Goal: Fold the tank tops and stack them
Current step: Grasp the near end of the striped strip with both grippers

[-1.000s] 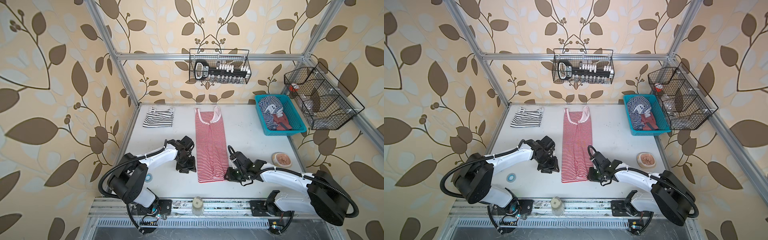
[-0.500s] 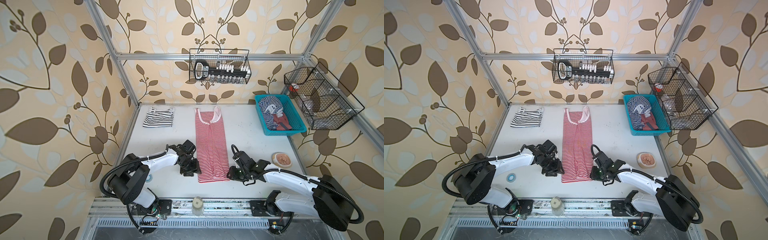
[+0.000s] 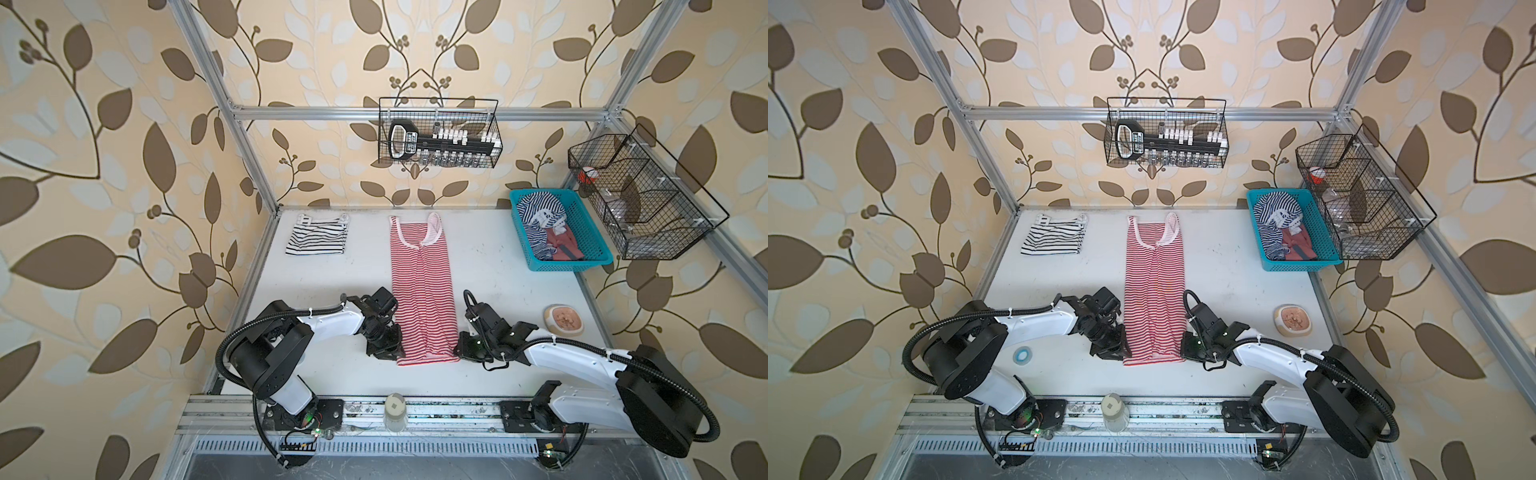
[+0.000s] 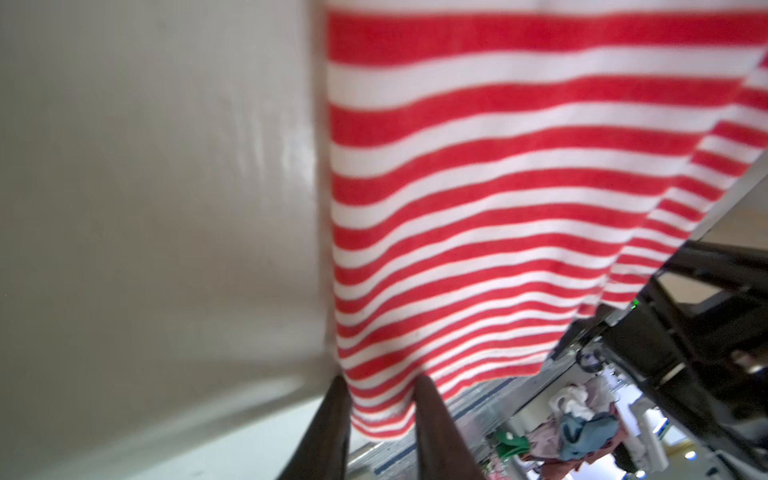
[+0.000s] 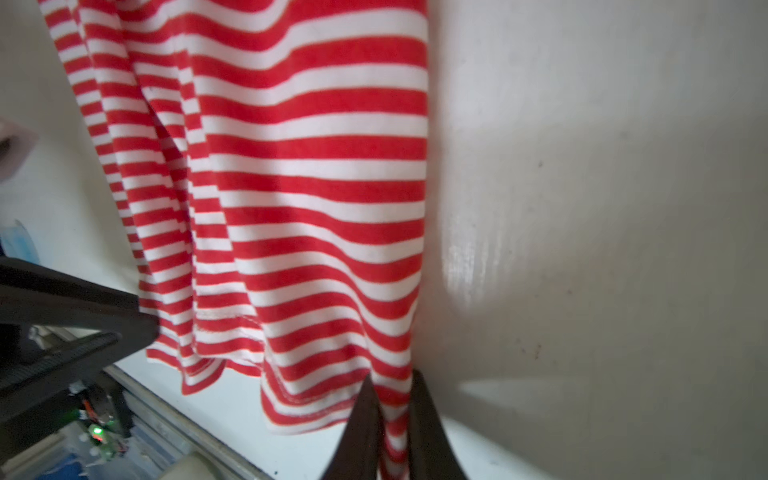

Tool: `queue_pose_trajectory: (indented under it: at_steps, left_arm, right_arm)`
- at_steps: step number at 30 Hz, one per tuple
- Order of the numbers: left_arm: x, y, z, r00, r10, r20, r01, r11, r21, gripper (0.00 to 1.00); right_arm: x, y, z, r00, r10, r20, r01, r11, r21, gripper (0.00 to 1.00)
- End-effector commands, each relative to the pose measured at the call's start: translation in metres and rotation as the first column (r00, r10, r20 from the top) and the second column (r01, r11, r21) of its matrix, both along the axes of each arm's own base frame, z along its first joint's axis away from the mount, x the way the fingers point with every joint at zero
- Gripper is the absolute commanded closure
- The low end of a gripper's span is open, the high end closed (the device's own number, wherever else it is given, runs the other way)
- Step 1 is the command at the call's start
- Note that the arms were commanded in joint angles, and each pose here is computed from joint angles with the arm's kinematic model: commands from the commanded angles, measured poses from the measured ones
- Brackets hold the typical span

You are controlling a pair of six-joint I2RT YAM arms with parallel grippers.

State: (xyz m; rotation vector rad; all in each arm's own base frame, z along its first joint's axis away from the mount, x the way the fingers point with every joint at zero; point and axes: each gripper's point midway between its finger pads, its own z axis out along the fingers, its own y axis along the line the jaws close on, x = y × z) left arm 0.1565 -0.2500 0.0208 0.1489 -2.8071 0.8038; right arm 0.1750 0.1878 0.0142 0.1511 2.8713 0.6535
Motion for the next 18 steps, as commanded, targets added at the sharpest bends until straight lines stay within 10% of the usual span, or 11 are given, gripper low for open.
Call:
queue_pose_trajectory:
  at_steps: [1, 6, 18]
  left_arm:
    - [-0.015, 0.018, -0.022, 0.999, 0.002, -0.038, 0.001, 0.995, 0.097, 0.82]
    - [-0.014, 0.023, -0.017, 1.000, 0.018, -0.019, -0.016, 0.993, 0.114, 1.00]
    - [0.028, 0.009, 0.051, 0.987, -0.011, 0.162, -0.007, 0.994, 0.109, 1.00]
  right_arm:
    - [-0.008, -0.003, -0.005, 1.000, -0.014, -0.028, 0.014, 1.000, 0.005, 0.97]
    - [-0.007, -0.001, 0.004, 1.000, -0.009, -0.009, 0.009, 1.000, 0.023, 1.00]
    - [0.024, 0.005, 0.061, 0.994, 0.019, 0.105, -0.023, 0.999, 0.030, 1.00]
